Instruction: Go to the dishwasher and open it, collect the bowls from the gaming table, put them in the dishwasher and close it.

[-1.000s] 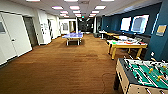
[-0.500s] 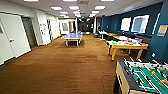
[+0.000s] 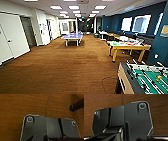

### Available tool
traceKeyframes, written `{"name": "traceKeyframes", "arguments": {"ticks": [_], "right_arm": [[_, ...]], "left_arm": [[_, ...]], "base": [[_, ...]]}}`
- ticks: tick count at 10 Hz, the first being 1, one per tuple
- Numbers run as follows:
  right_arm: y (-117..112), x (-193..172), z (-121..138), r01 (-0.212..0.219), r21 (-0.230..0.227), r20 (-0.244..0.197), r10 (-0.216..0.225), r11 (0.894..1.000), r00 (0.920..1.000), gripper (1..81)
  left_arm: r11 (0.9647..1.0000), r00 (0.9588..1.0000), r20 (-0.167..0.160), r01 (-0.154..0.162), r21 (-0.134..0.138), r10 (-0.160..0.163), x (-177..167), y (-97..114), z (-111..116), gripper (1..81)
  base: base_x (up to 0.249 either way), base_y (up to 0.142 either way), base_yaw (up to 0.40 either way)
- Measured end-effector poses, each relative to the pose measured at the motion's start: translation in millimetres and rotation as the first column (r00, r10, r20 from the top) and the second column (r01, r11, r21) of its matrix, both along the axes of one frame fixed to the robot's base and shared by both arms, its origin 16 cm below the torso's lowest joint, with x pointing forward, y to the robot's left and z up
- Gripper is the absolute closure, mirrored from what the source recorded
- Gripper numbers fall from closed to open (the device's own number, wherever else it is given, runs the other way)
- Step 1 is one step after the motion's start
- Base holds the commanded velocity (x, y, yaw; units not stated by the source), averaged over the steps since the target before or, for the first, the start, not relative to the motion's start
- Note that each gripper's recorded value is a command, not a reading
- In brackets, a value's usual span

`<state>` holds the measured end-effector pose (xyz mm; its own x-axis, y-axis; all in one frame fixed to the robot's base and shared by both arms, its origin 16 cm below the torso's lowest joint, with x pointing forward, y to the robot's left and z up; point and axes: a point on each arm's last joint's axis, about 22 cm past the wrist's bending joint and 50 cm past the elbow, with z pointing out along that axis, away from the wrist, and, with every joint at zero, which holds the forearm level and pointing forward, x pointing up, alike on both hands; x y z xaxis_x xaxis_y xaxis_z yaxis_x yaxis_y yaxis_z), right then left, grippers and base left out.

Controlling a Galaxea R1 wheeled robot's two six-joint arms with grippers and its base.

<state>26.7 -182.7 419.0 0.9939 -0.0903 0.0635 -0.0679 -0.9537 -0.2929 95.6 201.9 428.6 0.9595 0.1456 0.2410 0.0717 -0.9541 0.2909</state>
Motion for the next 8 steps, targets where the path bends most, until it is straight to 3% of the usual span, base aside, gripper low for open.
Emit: {"name": "traceKeyframes", "arguments": {"ticks": [8], "right_arm": [[0.0, -0.2, -0.2, -0.001, 0.0, -0.006, 0.001, 1.0, 1.0, 1.0]], "left_arm": [[1.0, 1.0, -0.006, 0.0, 0.001, 0.0, -0.3, 1.2, -0.6, 1.0]], "base": [[0.194, 0.0, 0.0]]}}
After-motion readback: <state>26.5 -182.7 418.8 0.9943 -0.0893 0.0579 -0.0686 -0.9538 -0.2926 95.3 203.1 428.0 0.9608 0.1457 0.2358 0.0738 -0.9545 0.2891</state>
